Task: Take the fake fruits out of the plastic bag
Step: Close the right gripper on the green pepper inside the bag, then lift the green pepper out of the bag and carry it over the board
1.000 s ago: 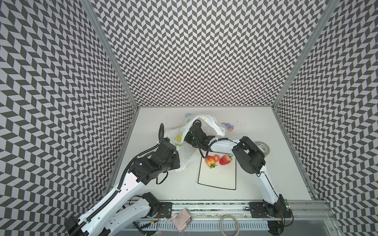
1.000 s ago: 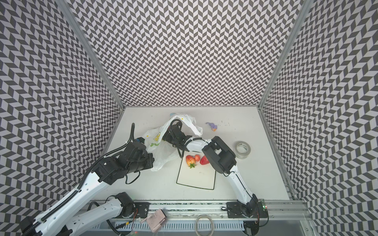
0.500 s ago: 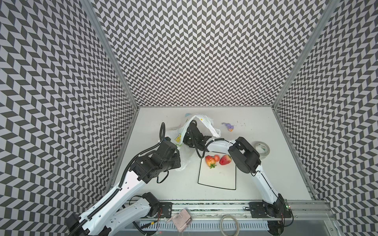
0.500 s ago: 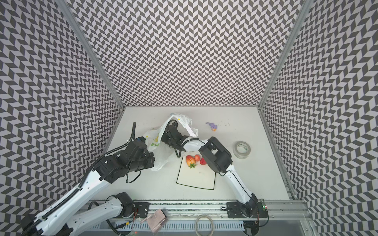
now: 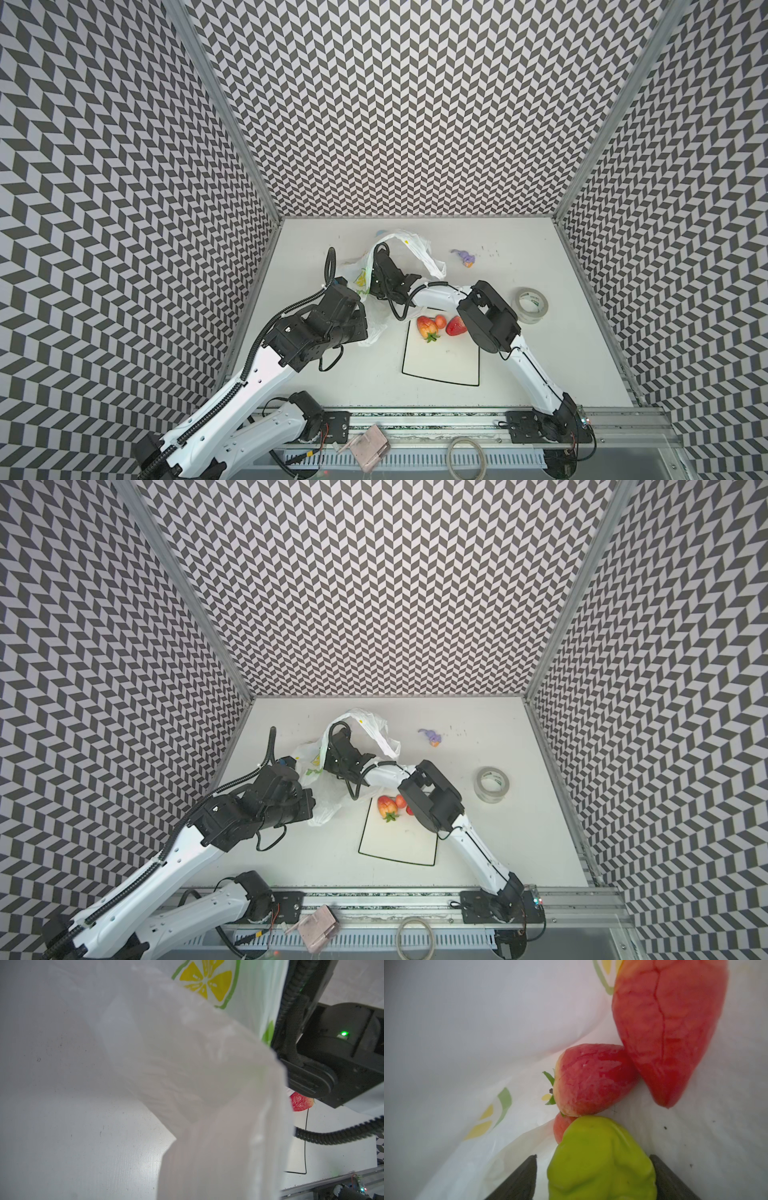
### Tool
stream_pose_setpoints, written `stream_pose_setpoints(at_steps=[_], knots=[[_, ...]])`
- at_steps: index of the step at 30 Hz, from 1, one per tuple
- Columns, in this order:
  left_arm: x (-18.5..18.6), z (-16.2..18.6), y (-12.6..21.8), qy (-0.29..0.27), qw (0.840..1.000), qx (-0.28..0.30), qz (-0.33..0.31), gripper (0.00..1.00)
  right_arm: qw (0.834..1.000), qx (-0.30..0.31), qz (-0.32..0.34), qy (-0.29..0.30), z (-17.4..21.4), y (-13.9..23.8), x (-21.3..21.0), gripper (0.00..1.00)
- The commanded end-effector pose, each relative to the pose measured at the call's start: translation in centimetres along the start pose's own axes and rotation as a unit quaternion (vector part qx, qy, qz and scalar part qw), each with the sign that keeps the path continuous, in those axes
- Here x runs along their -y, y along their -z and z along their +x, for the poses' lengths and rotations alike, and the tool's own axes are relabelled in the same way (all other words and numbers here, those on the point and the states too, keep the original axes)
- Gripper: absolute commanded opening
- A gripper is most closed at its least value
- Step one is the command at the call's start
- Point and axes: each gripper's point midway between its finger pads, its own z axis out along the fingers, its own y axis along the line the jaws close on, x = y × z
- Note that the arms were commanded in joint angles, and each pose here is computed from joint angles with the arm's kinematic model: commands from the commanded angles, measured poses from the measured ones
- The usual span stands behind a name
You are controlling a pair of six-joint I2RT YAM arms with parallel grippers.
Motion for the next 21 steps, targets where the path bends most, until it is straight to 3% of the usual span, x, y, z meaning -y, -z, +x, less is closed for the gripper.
stream_pose_setpoints(at_steps=[1,8,13,21], knots=[[0.0,-0.6,1.1,0.007,1.0,0.016,-0.002,0.0,0.999,-0.004,0.053,0.0,1.0,-1.0,3.1,0.76],[-1.1,0.4,0.9,0.022,1.0,0.014,-0.006,0.0,1.0,0.028,0.014,-0.001,-1.7,1.2,0.3,0.6],[-1.2,0.8,0.3,0.025,1.0,0.011,-0.003,0.0,0.998,0.053,-0.028,-0.002,-3.6,3.3,-3.4,0.56],[-1.3,1.1,0.0,0.022,1.0,0.009,-0.004,0.0,0.995,0.082,-0.049,-0.022,-4.9,6.1,-4.3,0.51]])
